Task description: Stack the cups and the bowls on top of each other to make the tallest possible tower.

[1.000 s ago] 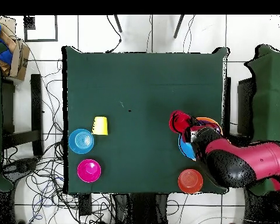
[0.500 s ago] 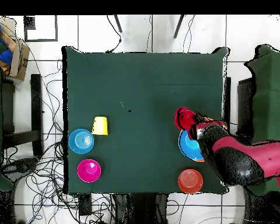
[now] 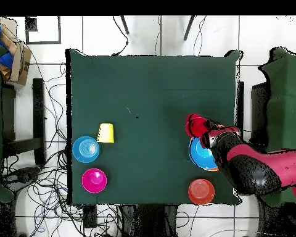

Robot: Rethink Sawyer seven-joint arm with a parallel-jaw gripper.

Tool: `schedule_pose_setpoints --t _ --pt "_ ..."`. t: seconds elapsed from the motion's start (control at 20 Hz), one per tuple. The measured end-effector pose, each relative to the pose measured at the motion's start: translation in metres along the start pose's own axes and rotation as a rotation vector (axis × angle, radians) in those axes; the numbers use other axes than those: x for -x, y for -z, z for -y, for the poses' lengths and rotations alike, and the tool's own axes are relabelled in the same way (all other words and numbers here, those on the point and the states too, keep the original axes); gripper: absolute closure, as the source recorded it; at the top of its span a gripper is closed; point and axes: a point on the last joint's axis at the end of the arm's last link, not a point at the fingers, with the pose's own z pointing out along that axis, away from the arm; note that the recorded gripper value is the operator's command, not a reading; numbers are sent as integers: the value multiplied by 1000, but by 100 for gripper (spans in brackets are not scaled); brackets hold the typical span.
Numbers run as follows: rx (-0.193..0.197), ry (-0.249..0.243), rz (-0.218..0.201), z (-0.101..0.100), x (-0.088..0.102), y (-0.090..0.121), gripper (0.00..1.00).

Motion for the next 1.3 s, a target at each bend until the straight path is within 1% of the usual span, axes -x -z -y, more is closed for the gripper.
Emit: schedule_pose_setpoints --t 0.2,0.35,0.65,0.8,0.9,0.95,1.15,1.3 --pt "-4 -1 -1 2 -1 2 100" --pt "-12 0 -7 4 -6 6 100" --pt "-31 2 -35 9 -31 19 100" --pt "-40 12 -57 8 -46 27 100" --pt "-42 15 -64 7 -51 29 100" --pt "-44 18 -73 6 -56 31 100" --pt "-46 30 -90 2 -67 35 100" --pt "-46 41 -95 -3 -70 35 100"
